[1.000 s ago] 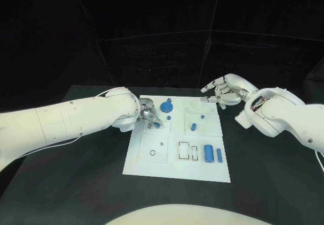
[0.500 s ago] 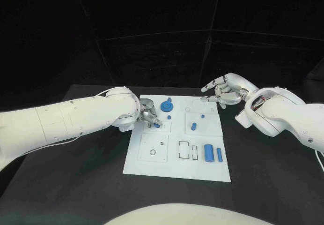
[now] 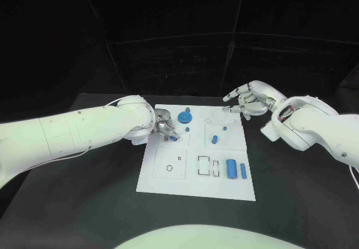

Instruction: Assemble the parts on the task board

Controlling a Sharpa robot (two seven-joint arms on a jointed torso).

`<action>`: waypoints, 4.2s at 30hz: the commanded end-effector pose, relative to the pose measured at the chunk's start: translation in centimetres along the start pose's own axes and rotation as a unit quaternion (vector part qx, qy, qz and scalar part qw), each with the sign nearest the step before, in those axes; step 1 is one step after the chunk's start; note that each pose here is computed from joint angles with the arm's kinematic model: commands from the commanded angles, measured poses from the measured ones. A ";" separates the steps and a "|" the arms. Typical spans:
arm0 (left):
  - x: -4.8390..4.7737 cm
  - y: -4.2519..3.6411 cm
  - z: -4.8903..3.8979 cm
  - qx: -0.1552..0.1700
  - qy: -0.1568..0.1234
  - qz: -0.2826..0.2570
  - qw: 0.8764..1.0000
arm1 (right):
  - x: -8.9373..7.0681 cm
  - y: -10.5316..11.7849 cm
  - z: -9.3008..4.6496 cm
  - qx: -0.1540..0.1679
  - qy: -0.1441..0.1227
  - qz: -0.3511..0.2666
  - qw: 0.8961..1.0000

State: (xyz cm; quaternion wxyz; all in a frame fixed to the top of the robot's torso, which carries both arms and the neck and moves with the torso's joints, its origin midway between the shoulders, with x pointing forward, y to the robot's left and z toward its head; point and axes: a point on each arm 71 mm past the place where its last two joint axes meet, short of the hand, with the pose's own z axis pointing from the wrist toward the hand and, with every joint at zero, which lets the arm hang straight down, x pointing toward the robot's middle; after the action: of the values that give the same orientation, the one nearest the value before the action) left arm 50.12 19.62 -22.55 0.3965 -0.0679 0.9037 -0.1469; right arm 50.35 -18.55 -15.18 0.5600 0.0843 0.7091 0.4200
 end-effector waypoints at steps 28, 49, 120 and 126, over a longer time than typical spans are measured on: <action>0.24 -0.86 0.52 0.002 0.012 0.013 1.000 | 0.0 0.2 0.1 -0.003 0.003 0.001 1.000; 0.18 -0.79 0.62 0.001 0.014 0.014 1.000 | 0.0 0.2 0.1 -0.004 0.002 0.001 1.000; -3.99 -0.98 -1.42 0.014 -0.020 0.003 1.000 | -0.2 -0.1 0.2 -0.002 -0.001 -0.001 1.000; -7.81 -0.38 -2.59 0.000 -0.013 0.025 1.000 | -0.2 -0.2 0.3 -0.001 -0.002 -0.001 1.000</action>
State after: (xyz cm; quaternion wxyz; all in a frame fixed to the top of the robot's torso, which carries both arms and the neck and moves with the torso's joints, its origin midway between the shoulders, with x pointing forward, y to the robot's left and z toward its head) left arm 53.53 21.50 -15.32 0.4388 -0.0708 0.8840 -0.1448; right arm 50.72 -18.78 -15.29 0.5621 0.0862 0.7096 0.4160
